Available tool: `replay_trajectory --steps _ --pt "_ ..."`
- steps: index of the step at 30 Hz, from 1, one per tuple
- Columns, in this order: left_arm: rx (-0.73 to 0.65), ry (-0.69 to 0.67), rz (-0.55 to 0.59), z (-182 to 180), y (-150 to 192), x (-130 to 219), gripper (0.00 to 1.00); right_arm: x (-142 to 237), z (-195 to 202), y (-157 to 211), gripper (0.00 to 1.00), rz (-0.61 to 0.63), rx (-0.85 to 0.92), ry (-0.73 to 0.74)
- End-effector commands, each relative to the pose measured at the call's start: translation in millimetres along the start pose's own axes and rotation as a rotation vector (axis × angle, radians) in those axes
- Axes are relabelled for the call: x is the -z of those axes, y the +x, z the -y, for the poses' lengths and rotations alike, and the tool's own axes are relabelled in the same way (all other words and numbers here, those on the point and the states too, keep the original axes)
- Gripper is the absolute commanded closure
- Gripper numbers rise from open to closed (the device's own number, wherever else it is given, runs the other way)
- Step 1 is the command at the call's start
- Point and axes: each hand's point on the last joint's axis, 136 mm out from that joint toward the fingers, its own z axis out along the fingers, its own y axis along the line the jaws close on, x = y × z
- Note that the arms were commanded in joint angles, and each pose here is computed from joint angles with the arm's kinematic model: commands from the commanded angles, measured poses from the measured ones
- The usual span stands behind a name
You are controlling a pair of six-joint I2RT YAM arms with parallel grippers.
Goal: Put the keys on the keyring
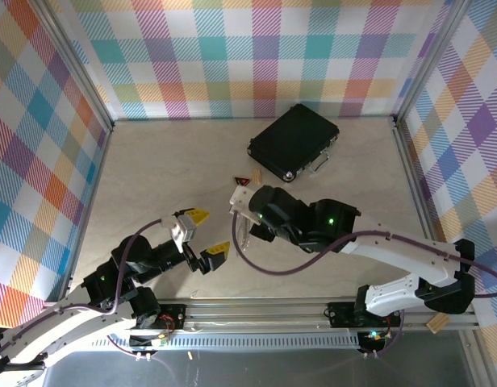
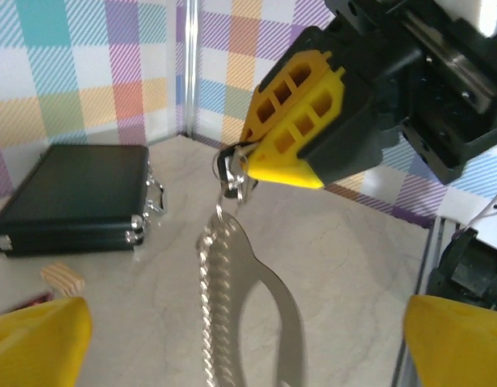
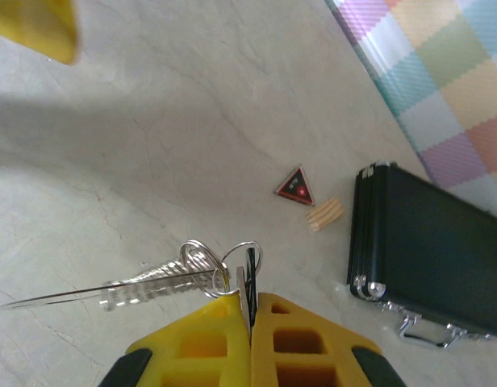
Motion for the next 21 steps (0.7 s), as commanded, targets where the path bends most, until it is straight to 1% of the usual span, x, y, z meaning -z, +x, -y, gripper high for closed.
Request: replay_trajectory --steps 1,7,10,14,17,20,21 --pt "0.042 -0.041 0.016 -7 -2 5 0.00 -4 4 5 1.00 -0.005 -0.083 -0.045" --pt "0.079 -0.104 0.015 -19 11 5 0.00 -32 20 16 1.00 -0.059 -0.168 -0.077" --pt "0.101 -0.146 0.000 -27 19 6 0.00 -47 31 17 1.00 -0.081 -0.186 -0.065" --pt "0.123 -0.160 -0.020 -29 26 8 0.00 -58 31 8 1.00 -0.061 -0.213 -0.112" --pt "0.139 -0.211 -0.039 -38 32 14 0.00 -66 31 2 1.00 -0.053 -0.222 -0.137" --pt "0.160 -0.269 -0.027 -48 33 22 0.00 -79 32 2 1.00 -0.070 -0.223 -0.147" --pt "0.156 -0.285 -0.048 -51 40 26 0.00 -84 31 3 1.00 -0.077 -0.226 -0.153"
